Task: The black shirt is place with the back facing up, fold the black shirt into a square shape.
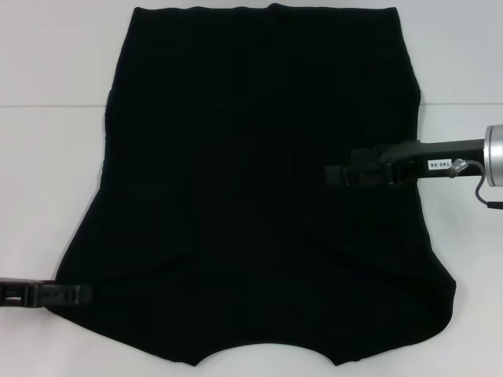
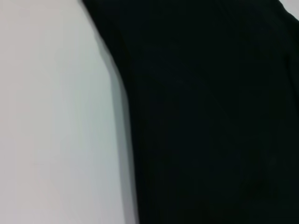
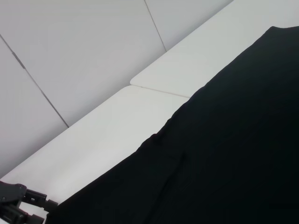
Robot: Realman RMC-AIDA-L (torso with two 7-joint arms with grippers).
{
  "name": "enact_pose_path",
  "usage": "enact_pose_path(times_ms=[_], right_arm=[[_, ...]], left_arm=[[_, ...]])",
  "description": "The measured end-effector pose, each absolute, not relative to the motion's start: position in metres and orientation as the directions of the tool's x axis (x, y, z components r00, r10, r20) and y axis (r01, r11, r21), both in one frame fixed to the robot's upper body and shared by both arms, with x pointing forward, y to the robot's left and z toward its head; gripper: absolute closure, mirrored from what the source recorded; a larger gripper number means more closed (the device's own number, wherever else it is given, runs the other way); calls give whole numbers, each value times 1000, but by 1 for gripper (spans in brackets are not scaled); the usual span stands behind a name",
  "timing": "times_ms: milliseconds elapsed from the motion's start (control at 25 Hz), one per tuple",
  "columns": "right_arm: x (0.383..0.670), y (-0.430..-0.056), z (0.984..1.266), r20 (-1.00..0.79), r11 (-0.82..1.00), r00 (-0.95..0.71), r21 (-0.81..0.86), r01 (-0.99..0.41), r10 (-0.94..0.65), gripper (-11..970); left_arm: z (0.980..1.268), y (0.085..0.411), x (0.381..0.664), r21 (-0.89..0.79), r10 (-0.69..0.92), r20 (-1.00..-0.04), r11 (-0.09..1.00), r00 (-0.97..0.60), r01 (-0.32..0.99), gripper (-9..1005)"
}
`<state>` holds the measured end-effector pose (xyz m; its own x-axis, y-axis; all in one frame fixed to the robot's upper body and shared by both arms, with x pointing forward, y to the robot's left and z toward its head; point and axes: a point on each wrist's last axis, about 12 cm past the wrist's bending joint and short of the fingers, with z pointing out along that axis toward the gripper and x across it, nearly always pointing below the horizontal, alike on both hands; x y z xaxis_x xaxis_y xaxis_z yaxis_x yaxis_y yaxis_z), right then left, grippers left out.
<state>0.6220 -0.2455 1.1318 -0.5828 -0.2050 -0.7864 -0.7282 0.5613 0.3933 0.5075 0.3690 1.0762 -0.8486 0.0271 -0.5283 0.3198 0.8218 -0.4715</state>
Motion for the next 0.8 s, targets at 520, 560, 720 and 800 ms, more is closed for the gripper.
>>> enact_pose_path(times_ms=[520,560,720,800], right_arm=[[622,-247,1133,-789,561,-583,399,-726,-193,34],[622,-247,1133,-789,561,-583,399,-725,-193,34],[622,-247,1133,-790,561,-584,401,-724,-188,34],[622,-248,1133,-790,562,-584,402,-723,-186,34]], left_arm=[[1080,349,521,-481,103,-542,776,-834,409,47],[1080,348,522,-481,106,-543,774,-833,412,47],[1081,347,524,-479,110,-548,772,-829,419,47],[1081,347,524,-478,110,-549,772,-829,419,47]])
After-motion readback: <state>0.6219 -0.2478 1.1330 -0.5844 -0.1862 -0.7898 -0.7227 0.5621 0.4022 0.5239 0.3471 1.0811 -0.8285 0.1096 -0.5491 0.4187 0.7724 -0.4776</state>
